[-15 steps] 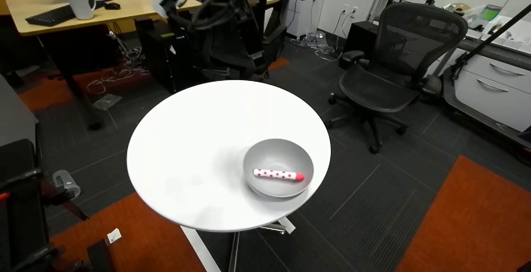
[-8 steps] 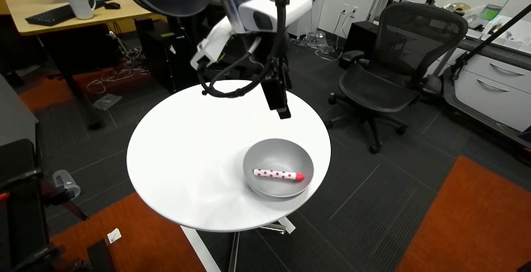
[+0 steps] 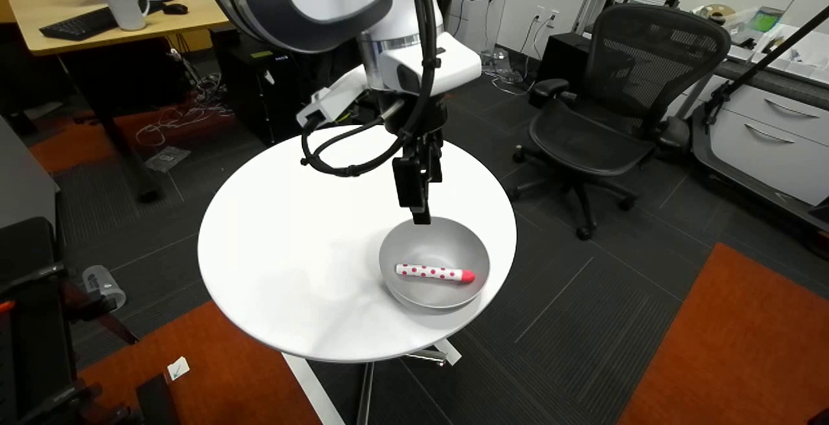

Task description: Remove the marker from the bowl and put it on the table

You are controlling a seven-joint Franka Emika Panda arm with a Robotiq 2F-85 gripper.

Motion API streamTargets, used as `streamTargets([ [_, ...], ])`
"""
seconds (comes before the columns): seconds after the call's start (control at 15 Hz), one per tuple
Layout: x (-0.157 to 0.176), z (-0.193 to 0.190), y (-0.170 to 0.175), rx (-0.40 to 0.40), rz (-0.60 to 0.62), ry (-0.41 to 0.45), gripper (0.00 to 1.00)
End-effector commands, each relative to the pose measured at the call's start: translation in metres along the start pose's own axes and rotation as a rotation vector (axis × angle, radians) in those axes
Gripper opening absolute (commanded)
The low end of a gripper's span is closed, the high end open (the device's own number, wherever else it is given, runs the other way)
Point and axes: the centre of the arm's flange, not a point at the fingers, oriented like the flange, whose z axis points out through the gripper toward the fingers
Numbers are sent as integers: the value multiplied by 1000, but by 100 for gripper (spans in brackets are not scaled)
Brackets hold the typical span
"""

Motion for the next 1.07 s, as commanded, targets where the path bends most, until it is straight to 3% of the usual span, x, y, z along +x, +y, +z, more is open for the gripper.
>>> streamTargets([
  [0.0,7,5,-1,-19,12,-78,100],
  [0.47,-11,37,1,61,-1,-147,100],
  [1.0,-5,77,14,68,13,-166,100],
])
